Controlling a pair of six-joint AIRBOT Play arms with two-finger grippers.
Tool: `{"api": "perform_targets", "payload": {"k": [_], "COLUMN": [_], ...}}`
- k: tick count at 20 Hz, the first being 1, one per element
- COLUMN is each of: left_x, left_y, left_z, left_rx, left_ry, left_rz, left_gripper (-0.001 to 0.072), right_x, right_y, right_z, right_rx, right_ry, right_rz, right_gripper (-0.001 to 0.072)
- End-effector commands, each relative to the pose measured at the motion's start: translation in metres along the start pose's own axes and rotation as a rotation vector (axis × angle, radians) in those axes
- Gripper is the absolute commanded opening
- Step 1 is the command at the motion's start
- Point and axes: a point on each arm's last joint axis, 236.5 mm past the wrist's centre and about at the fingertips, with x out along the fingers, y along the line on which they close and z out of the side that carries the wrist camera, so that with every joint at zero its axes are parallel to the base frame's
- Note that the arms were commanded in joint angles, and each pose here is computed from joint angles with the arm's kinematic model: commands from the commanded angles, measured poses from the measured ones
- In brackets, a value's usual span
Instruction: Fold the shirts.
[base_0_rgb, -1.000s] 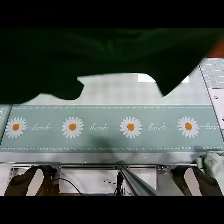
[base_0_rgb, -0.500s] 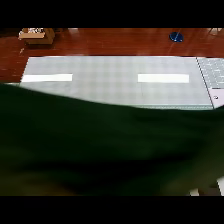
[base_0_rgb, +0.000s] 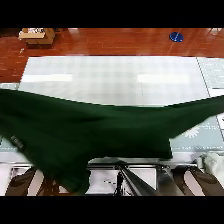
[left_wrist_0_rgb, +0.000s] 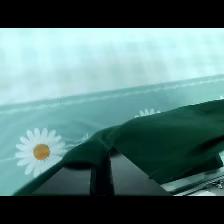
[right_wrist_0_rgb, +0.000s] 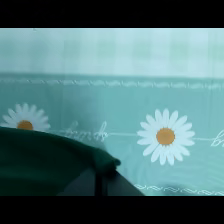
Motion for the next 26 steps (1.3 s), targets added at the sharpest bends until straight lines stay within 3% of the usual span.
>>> {"api": "perform_targets", "payload": {"k": [1, 8, 12, 18, 26], "left_x": [0.074, 0.227, 0.3, 0.363, 0.424], "left_y": [0.047, 0.125, 0.146, 0.178, 0.197], "left_z": [-0.01, 0.024, 0.025, 0.063, 0.046], "left_rx": [-0.078, -0.092, -0.046, -0.011, -0.048], "left_ry": [0.088, 0.103, 0.091, -0.121, -0.153], "left_rz": [-0.06, -0.069, -0.042, 0.104, 0.176], "left_gripper": [0.0033, 0.0033, 0.0033, 0.0033, 0.0033], "right_x": [0.085, 0.213, 0.253, 0.301, 0.352], "right_y": [-0.017, 0.015, 0.008, -0.033, -0.059], "right_z": [0.018, 0.136, 0.183, 0.198, 0.201], "right_rx": [-0.007, -0.048, 0.084, 0.179, 0.26], "right_ry": [0.126, -0.141, -0.301, -0.352, -0.384], "right_rz": [-0.006, 0.045, 0.044, -0.003, -0.023], "right_gripper": [0.0036, 0.0036, 0.0036, 0.0036, 0.0036]}}
